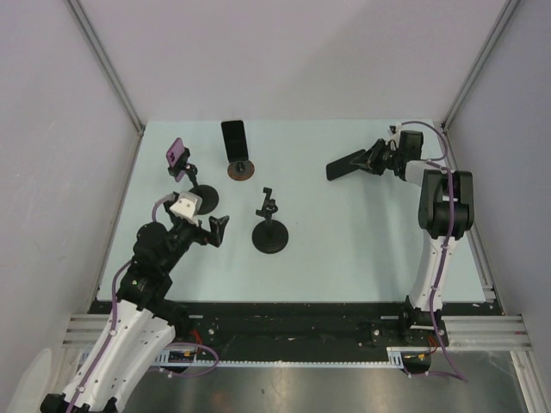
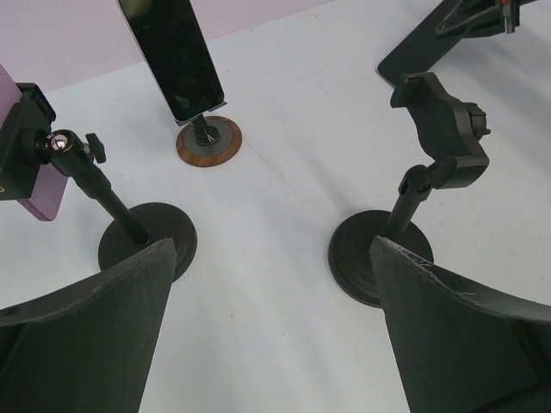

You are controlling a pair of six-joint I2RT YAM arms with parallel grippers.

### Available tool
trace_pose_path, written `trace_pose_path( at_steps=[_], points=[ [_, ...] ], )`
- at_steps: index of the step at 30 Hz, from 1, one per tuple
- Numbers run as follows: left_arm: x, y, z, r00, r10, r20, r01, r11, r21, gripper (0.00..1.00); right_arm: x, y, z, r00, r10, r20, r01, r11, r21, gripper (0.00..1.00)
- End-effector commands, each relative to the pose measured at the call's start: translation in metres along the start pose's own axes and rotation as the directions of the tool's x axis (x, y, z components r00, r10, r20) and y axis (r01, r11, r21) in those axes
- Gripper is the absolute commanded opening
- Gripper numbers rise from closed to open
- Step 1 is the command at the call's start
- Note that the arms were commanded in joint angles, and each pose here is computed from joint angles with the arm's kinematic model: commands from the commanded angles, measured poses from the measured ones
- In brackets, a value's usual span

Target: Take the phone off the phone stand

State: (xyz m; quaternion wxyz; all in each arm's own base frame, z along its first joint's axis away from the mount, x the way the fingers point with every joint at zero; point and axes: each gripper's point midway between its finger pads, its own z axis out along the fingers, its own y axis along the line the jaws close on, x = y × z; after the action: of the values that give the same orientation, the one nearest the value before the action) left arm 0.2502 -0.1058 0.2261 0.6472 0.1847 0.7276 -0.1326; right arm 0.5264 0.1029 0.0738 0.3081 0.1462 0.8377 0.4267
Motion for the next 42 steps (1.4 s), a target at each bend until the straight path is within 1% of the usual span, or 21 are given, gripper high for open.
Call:
trace_pose_path(
  at_steps=[1,2,3,6,7,9,10,12,13,15,16,18,22,26,29,33,35,36,37,38,42],
  points=[
    [-0.001,0.004,0.003,0.999,0.040,0.010,-0.040,0.999,-0.015,1.00,-0.022,-0.003,0.015,0.999,-0.032,0.007,0.032,0.999,-0.018,0.07],
    [-0.001,0.004,0.003,0.999,0.040,0.010,-0.040,0.999,-0.017,1.00,-0.023,-0.007,0.017,1.000,-0.019,0.009,0.019,1.000,-0.012,0.14],
    [-0.001,0.005,0.003,0.999,0.042,0.010,-0.042,0.999,-0.020,1.00,-0.023,-0.013,0.020,1.000,-0.003,0.009,0.003,1.000,-0.001,0.17],
    [-0.002,0.007,0.002,0.999,0.049,0.015,-0.048,0.998,-0.030,1.00,-0.021,-0.025,0.020,0.999,0.041,0.021,-0.041,0.999,0.033,0.37],
    [-0.002,0.007,0.001,0.999,0.049,0.014,-0.048,0.998,-0.034,1.00,-0.020,-0.028,0.020,0.999,0.046,0.024,-0.047,0.998,0.044,0.46],
    [-0.002,0.009,0.001,0.999,0.051,0.018,-0.050,0.998,-0.042,1.00,-0.017,-0.036,0.019,0.998,0.054,0.016,-0.055,0.996,0.073,0.56],
    [-0.003,0.009,0.000,0.998,0.054,0.021,-0.053,0.998,-0.044,1.00,-0.016,-0.040,0.017,0.998,0.058,0.017,-0.059,0.995,0.085,0.63],
    [-0.003,0.011,-0.001,0.998,0.054,0.022,-0.053,0.997,-0.055,1.00,-0.015,-0.047,0.015,0.998,0.058,0.014,-0.059,0.991,0.117,0.72],
    [-0.005,0.012,-0.001,0.998,0.057,0.028,-0.055,0.997,-0.059,1.00,-0.016,-0.047,0.013,0.999,0.048,0.019,-0.050,0.991,0.122,0.79],
    [-0.004,0.013,-0.002,0.998,0.056,0.027,-0.055,0.996,-0.065,1.00,-0.011,-0.056,0.007,0.999,0.052,0.006,-0.053,0.984,0.168,0.86],
    [-0.004,0.013,-0.002,0.998,0.060,0.028,-0.058,0.996,-0.068,1.00,-0.010,-0.057,0.005,0.999,0.046,0.005,-0.046,0.982,0.181,0.92],
    [-0.004,0.013,-0.002,0.998,0.060,0.028,-0.058,0.996,-0.069,1.00,-0.008,-0.062,-0.002,1.000,0.029,0.001,-0.028,0.973,0.229,0.98],
    [-0.005,0.012,-0.002,0.998,0.057,0.029,-0.055,0.996,-0.064,1.00,-0.003,-0.076,-0.015,1.000,0.000,-0.019,0.006,0.946,0.325,1.00],
    [-0.007,0.011,-0.003,0.998,0.055,0.039,-0.052,0.997,-0.060,1.00,-0.006,-0.095,-0.037,0.998,-0.061,-0.014,0.060,0.883,0.465,1.00],
    [-0.009,0.011,-0.005,0.998,0.051,0.048,-0.048,0.997,-0.060,1.00,-0.008,-0.090,-0.057,0.994,-0.110,-0.023,0.106,0.853,0.512,1.00],
    [-0.010,0.011,-0.005,0.997,0.047,0.053,-0.044,0.997,-0.061,1.00,-0.014,-0.047,-0.078,0.963,-0.268,-0.020,0.242,0.832,0.498,1.00],
    [-0.011,0.011,-0.005,0.997,0.044,0.056,-0.041,0.997,-0.063,1.00,-0.011,-0.007,-0.088,0.928,-0.373,-0.021,0.339,0.819,0.463,1.00],
    [-0.011,0.011,-0.005,0.998,0.043,0.054,-0.039,0.997,-0.064,1.00,-0.008,0.005,-0.090,0.903,-0.427,-0.033,0.396,0.802,0.446,1.00],
    [-0.011,0.011,-0.005,0.998,0.040,0.055,-0.036,0.997,-0.063,1.00,-0.012,0.024,-0.105,0.881,-0.472,-0.005,0.427,0.792,0.436,1.00],
    [-0.011,0.011,-0.005,0.998,0.038,0.056,-0.035,0.997,-0.066,1.00,0.007,0.052,-0.094,0.850,-0.526,-0.027,0.497,0.783,0.376,1.00],
    [-0.009,0.008,-0.004,0.998,0.036,0.048,-0.033,0.998,-0.057,1.00,0.041,0.123,-0.099,0.738,-0.674,-0.023,0.662,0.717,0.220,1.00]
  ],
)
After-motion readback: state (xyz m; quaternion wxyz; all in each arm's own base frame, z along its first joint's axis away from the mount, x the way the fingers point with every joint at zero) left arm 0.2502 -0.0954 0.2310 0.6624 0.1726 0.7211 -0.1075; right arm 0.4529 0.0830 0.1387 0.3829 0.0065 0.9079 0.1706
